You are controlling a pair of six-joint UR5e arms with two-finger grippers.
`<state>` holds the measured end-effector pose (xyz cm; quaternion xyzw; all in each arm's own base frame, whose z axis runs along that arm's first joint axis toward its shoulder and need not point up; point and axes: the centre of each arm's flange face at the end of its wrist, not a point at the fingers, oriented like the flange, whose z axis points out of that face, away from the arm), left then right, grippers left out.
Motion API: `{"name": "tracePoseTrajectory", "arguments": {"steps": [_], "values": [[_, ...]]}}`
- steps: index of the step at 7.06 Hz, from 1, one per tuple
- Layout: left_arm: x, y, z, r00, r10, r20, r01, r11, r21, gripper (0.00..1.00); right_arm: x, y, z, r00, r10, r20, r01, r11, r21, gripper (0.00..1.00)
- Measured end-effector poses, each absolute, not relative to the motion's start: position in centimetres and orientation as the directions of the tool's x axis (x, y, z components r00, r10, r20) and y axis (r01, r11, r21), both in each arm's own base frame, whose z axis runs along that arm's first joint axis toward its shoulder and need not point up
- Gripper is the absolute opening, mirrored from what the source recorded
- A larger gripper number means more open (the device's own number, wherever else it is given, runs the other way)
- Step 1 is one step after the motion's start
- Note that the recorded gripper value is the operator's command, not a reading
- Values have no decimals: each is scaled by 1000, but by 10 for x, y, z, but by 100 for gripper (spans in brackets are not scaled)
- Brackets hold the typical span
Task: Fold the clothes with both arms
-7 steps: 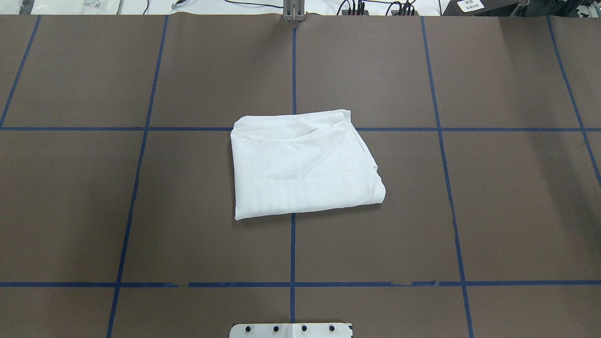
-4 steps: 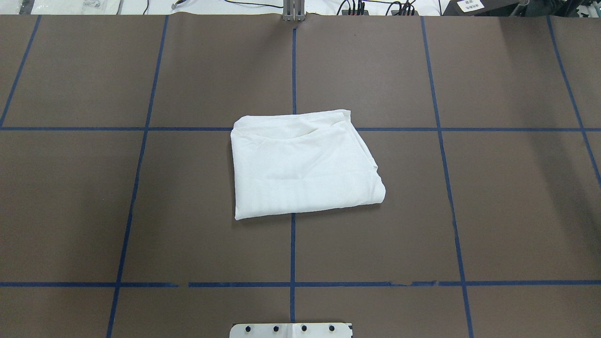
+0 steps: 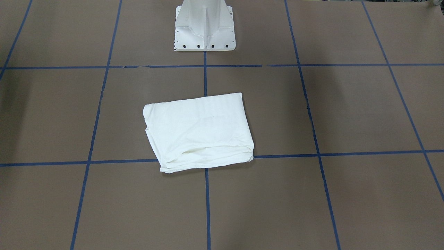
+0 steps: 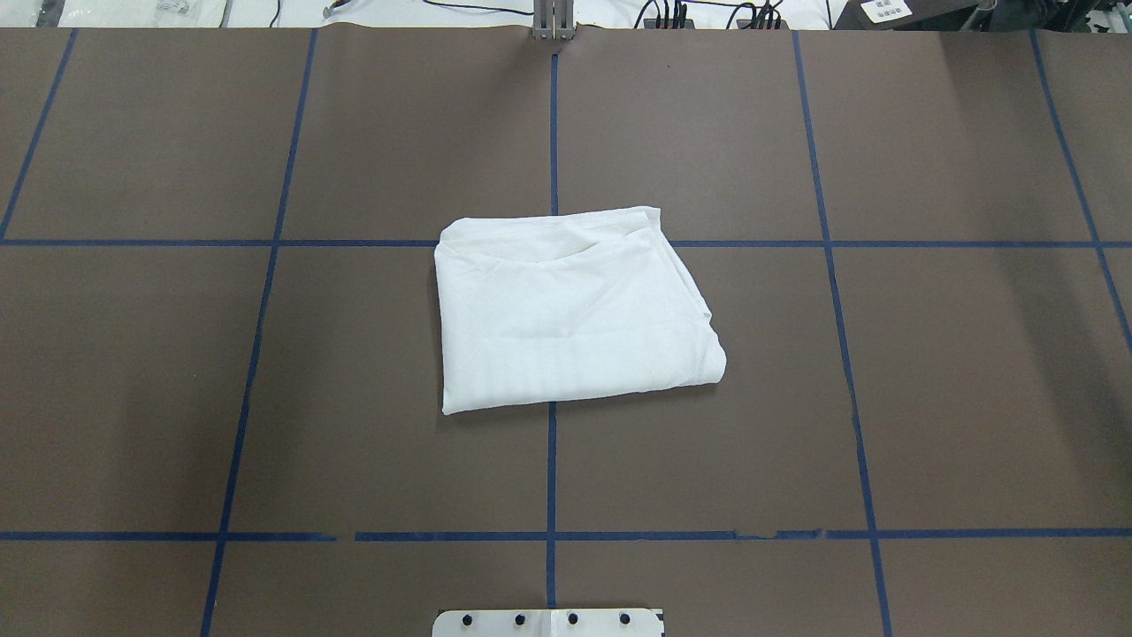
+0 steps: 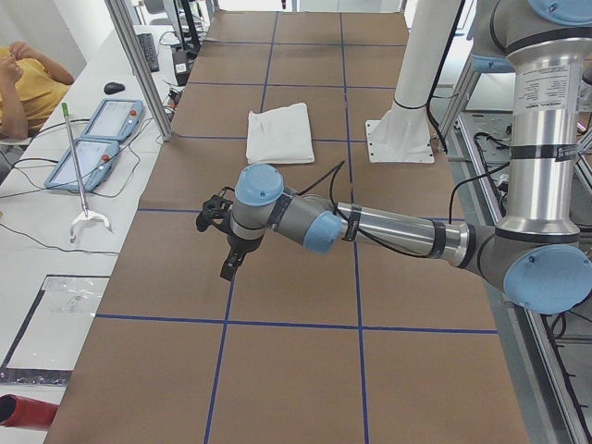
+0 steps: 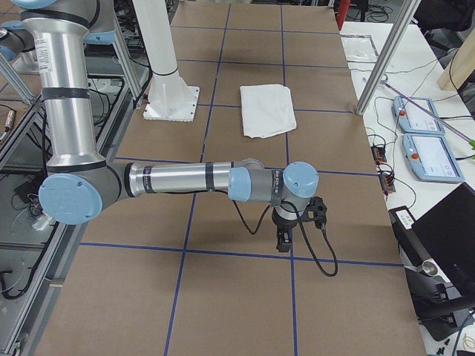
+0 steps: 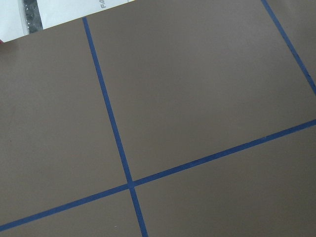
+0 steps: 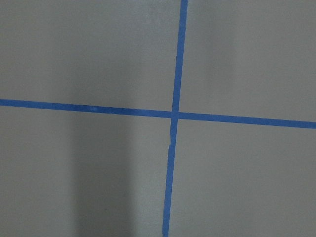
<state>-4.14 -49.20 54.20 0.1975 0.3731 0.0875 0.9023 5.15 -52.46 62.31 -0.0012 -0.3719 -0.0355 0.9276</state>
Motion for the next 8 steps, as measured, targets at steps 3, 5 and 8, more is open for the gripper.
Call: {"name": "tracePoseTrajectory", "arguments": {"steps": [3, 5, 8], "values": [[-41, -495, 547, 702, 278, -656, -10, 924, 382, 100, 51, -523, 610, 719, -84, 690, 68, 996, 51, 100], [-39, -495, 553, 691, 234, -684, -9, 949, 317, 100, 48, -524, 605, 718, -94, 689, 72, 996, 60, 100], [-40, -493, 560, 696, 202, -689, 4, 958, 285, 100, 40, -527, 601, 716, -107, 690, 83, 994, 67, 100]]}}
